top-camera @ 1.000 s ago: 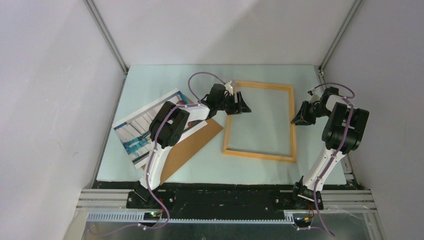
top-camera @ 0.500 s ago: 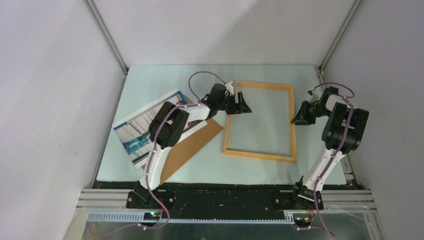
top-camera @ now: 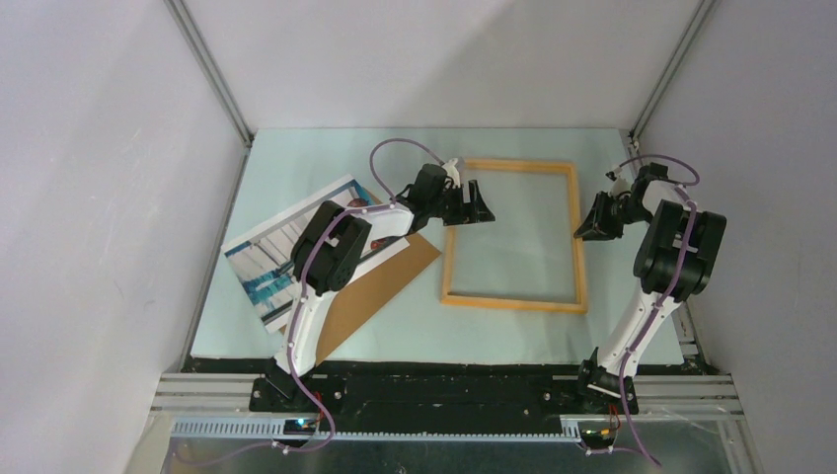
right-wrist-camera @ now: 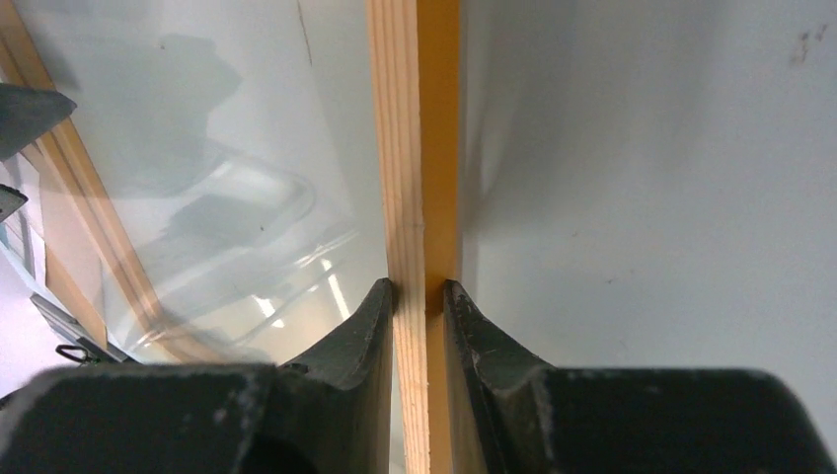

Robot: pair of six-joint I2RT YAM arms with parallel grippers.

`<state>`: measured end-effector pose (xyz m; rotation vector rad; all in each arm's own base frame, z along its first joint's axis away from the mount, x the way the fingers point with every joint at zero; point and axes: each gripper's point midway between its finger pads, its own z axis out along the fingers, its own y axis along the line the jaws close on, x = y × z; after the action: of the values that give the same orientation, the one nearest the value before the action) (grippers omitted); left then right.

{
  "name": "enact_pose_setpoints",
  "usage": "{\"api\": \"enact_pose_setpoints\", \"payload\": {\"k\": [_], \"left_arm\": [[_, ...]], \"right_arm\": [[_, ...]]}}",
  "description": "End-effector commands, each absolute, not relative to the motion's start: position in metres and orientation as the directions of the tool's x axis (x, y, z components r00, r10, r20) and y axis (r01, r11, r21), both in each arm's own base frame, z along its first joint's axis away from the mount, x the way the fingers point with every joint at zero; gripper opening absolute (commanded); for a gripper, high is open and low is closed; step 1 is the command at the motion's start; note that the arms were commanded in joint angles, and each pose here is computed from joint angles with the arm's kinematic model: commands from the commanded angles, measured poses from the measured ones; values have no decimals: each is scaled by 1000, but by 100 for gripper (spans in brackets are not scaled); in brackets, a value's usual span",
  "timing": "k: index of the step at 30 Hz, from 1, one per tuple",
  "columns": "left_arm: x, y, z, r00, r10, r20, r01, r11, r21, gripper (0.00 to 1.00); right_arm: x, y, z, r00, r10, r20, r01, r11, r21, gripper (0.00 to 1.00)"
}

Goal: Put the photo into the frame

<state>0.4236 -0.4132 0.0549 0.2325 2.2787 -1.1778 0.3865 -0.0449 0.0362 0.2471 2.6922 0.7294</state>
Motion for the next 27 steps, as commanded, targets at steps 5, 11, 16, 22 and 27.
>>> {"api": "enact_pose_setpoints", "payload": {"k": [5, 11, 16, 22, 27], "left_arm": [[420, -402, 60, -814, -86, -574, 382, 666, -641, 87], [417, -403, 57, -817, -77, -571, 375, 682, -628, 87], [417, -403, 55, -819, -71, -569, 371, 690, -621, 87], [418, -402, 53, -821, -71, -567, 363, 701, -614, 87], [418, -403, 51, -825, -72, -561, 357, 703, -615, 87]], "right_arm": [[410, -50, 51, -914, 223, -339, 26, 865, 500, 22], [411, -51, 43, -918, 223, -327, 34, 868, 495, 26], [411, -52, 39, -920, 224, -321, 41, 870, 492, 31], [411, -56, 39, -917, 230, -325, 47, 874, 484, 44], [413, -62, 51, -902, 241, -357, 45, 876, 479, 49]]}}
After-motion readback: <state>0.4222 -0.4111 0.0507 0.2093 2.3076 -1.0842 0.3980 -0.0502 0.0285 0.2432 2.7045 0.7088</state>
